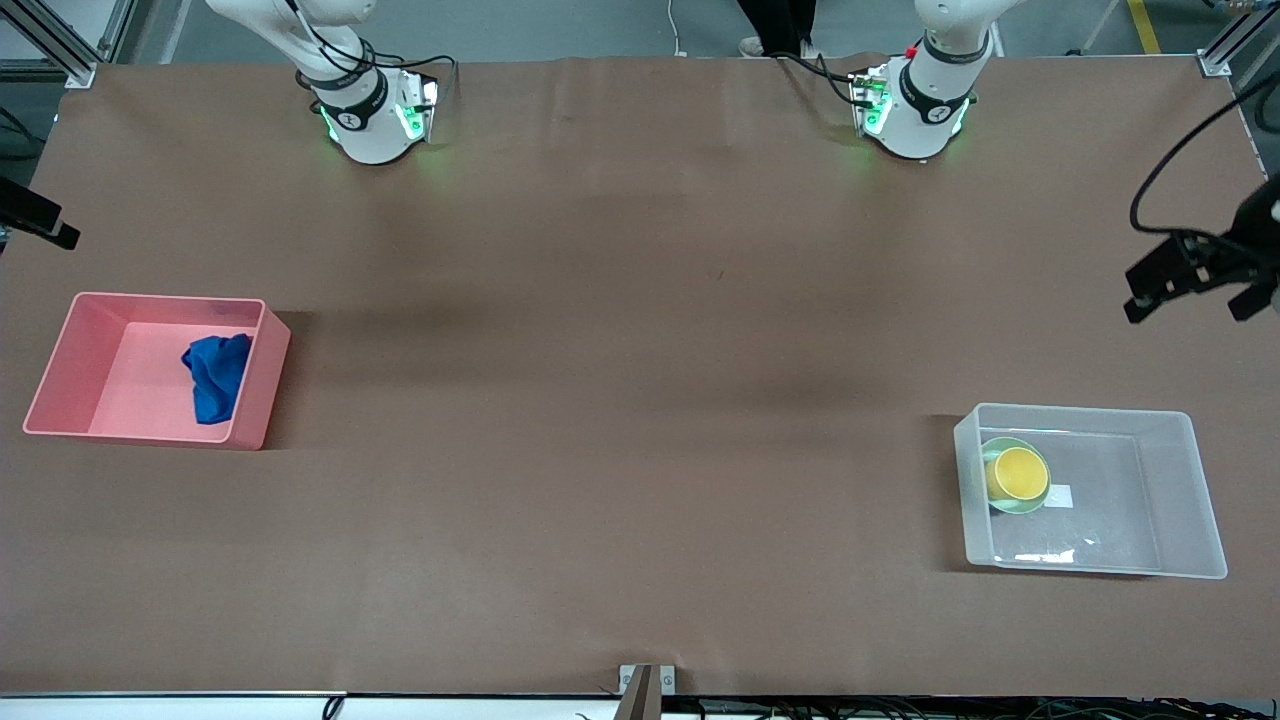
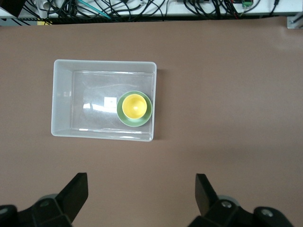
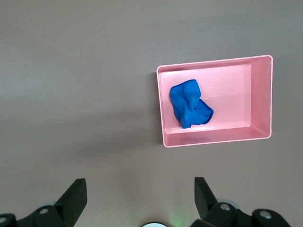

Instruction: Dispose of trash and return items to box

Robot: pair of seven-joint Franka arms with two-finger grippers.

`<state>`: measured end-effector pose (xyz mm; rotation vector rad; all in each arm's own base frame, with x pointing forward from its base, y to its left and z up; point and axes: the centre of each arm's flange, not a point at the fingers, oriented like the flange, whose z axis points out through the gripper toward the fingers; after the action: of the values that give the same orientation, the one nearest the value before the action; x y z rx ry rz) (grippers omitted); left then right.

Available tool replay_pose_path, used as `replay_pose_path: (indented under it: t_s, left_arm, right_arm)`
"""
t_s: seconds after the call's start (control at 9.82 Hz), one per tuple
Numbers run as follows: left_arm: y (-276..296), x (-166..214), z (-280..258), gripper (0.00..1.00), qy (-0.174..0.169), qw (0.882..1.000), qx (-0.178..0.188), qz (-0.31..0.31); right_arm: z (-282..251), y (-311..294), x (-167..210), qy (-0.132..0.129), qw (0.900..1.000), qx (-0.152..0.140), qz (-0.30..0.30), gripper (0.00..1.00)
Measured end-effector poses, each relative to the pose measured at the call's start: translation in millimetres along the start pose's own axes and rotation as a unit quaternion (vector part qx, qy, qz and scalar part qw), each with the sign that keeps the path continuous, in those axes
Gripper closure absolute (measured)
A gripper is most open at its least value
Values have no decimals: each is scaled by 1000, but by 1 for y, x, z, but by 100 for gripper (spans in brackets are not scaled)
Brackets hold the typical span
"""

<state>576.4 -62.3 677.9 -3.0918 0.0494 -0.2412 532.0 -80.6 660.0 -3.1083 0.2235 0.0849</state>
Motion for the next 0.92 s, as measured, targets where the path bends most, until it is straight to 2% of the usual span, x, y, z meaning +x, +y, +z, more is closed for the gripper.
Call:
replay_pose_path:
  t_s: [0.51,0.92]
  left_arm:
    - [7,-52,3,0,-53,998,-24,-9]
    - [0,-64,-11,0,-46,998,-25,-18]
  right_arm:
    - [0,0,0,0,1000,0,0,0]
    - [0,0,0,0,1000,0,0,0]
